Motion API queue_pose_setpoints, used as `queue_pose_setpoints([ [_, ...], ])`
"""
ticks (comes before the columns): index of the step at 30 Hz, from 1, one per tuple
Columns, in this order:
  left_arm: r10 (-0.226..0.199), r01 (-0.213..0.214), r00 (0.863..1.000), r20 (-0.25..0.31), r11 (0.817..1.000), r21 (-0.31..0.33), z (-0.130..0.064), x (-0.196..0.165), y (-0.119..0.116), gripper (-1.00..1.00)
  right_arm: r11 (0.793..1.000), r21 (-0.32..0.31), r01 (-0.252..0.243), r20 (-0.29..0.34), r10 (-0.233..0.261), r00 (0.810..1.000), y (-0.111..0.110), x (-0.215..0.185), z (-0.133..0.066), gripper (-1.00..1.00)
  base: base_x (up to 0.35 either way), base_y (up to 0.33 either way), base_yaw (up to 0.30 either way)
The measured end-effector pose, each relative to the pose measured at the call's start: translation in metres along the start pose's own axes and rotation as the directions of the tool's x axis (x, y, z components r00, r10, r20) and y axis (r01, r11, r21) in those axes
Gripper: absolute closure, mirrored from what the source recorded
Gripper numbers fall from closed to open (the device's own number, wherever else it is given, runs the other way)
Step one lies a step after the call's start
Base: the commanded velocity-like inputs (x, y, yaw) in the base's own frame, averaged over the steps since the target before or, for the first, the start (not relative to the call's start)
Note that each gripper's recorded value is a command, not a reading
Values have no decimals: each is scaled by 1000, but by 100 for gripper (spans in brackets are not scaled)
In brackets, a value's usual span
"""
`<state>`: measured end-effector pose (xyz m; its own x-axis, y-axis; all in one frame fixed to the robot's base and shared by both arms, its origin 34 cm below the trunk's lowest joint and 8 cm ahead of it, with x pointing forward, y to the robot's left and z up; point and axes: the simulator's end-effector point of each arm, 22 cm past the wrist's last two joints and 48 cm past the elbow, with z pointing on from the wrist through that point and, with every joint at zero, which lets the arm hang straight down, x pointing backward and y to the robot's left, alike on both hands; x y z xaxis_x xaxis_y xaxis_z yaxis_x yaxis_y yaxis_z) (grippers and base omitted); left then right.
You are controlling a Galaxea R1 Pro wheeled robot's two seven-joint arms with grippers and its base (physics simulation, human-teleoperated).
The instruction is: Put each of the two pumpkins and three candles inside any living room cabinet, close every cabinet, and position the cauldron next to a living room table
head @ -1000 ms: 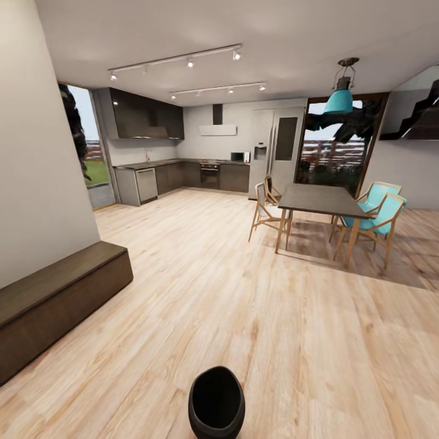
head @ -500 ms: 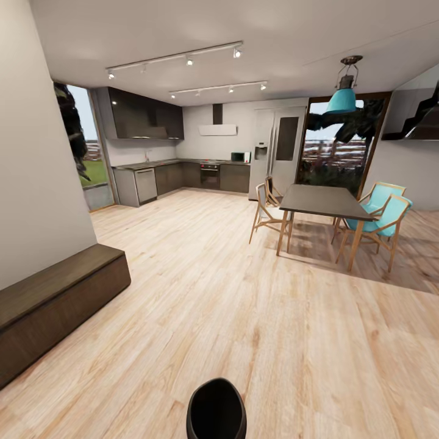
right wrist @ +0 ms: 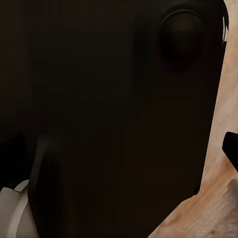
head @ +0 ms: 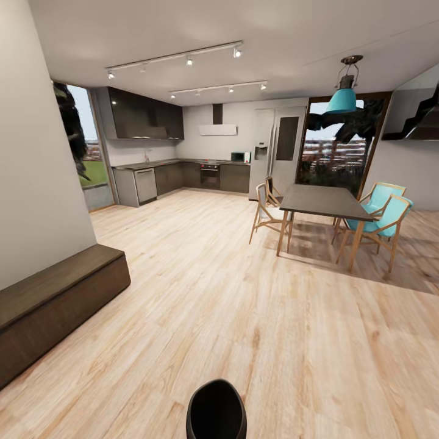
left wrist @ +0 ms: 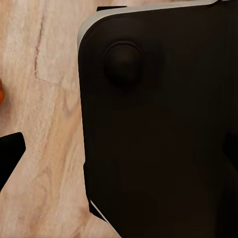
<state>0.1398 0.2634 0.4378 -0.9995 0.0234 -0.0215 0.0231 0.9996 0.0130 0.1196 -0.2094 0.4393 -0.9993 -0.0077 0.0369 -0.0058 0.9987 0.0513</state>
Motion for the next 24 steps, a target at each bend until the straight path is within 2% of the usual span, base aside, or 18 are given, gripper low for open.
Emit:
queue_pose_setpoints([
  [10, 2, -2, 1000, 0, 1000, 0, 0, 0, 0, -100, 1000, 0, 0, 0, 0, 1000, 0, 0, 0, -100, 169, 0, 0],
  [24, 1, -1, 1000, -9, 1000, 0, 0, 4, 0, -100, 1000, -1, 1, -11, -1, 1000, 1, 4, 0, -100, 23, 0, 76],
])
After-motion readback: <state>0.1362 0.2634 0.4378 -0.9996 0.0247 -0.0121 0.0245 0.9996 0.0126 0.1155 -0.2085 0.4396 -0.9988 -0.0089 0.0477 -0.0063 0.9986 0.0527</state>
